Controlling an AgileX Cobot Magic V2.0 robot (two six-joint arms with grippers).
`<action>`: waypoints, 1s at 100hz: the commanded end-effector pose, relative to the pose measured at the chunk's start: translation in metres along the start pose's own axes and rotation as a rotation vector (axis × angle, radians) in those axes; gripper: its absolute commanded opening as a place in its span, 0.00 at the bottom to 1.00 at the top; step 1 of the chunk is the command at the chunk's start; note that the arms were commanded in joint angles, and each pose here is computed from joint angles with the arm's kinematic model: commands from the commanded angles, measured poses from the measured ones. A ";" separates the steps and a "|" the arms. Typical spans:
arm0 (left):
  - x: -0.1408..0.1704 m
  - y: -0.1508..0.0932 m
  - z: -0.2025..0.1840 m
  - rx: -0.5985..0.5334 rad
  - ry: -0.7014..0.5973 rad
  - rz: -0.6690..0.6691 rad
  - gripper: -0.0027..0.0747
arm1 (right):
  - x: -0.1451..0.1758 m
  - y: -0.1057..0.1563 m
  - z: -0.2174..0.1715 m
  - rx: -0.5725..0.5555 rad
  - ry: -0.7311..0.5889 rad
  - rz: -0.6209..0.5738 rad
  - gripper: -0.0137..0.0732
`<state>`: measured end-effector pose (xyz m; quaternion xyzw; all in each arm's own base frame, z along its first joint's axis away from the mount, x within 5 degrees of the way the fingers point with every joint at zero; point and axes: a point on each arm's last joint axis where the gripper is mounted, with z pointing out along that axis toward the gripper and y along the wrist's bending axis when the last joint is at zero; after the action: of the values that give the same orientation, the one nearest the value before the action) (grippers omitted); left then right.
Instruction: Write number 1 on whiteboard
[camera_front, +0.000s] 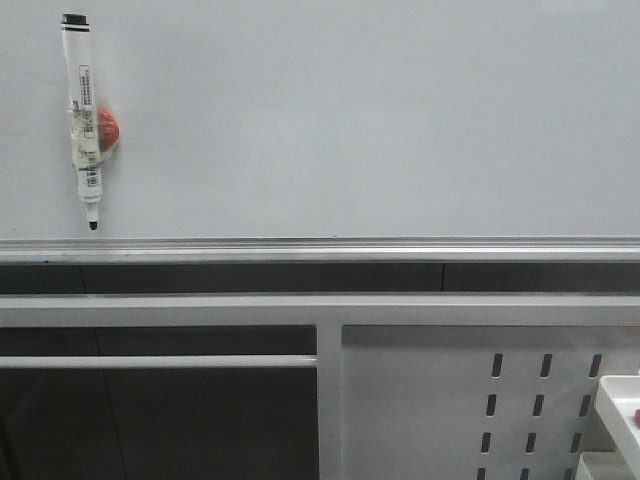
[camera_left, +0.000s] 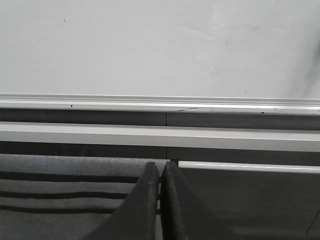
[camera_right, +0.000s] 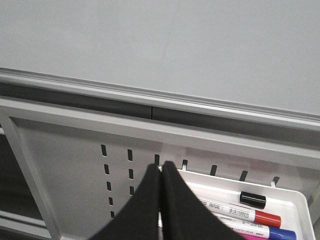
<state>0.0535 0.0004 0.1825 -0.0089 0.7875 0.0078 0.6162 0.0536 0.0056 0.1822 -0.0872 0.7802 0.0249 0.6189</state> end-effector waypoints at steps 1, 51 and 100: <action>0.004 0.000 0.002 -0.005 -0.057 -0.011 0.01 | -0.003 0.001 0.000 -0.001 -0.082 -0.019 0.08; -0.017 0.000 -0.002 0.102 -0.280 -0.696 0.01 | -0.041 0.002 -0.013 -0.097 -0.522 0.312 0.08; -0.069 -0.015 -0.028 0.248 -0.306 -0.441 0.01 | -0.083 0.001 -0.036 -0.163 -0.465 0.421 0.08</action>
<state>0.0517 -0.0139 0.2220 -0.1659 0.6843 -0.2604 0.6607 0.0486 0.0115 0.2406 0.0508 0.6438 0.2317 0.7275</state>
